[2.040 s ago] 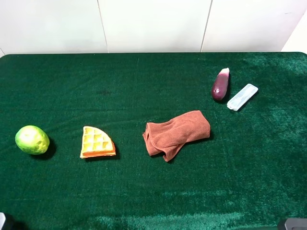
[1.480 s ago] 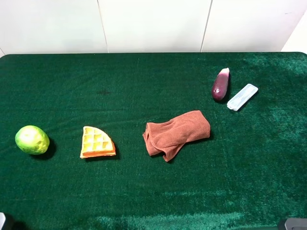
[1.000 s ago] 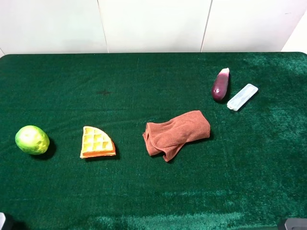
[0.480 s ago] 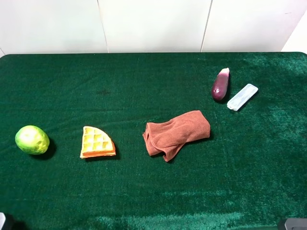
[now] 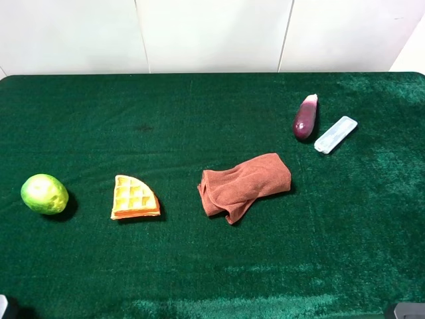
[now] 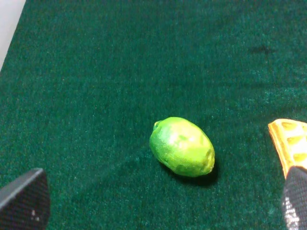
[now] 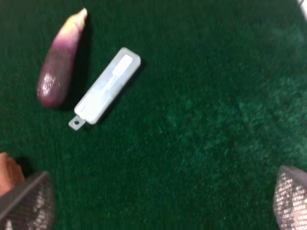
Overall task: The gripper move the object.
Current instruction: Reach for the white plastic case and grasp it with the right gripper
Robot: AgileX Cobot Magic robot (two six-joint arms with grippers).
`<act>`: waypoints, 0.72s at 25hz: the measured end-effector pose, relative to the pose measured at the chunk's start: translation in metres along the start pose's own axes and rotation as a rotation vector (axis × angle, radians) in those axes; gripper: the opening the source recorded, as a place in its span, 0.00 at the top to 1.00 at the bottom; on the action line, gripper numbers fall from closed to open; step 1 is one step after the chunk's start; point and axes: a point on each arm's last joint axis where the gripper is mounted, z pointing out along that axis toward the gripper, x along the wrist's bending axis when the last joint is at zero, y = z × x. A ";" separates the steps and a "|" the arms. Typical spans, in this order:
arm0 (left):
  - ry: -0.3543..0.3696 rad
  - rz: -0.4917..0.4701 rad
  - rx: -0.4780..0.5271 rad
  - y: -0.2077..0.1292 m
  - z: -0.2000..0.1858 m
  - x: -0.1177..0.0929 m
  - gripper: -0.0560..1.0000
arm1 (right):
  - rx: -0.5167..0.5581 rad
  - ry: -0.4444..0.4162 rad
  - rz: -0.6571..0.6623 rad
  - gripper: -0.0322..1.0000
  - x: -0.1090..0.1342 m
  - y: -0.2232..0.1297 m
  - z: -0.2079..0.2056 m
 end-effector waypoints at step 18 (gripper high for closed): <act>0.000 0.000 0.000 0.000 0.000 0.000 0.02 | 0.157 0.083 0.221 0.30 0.019 0.068 0.091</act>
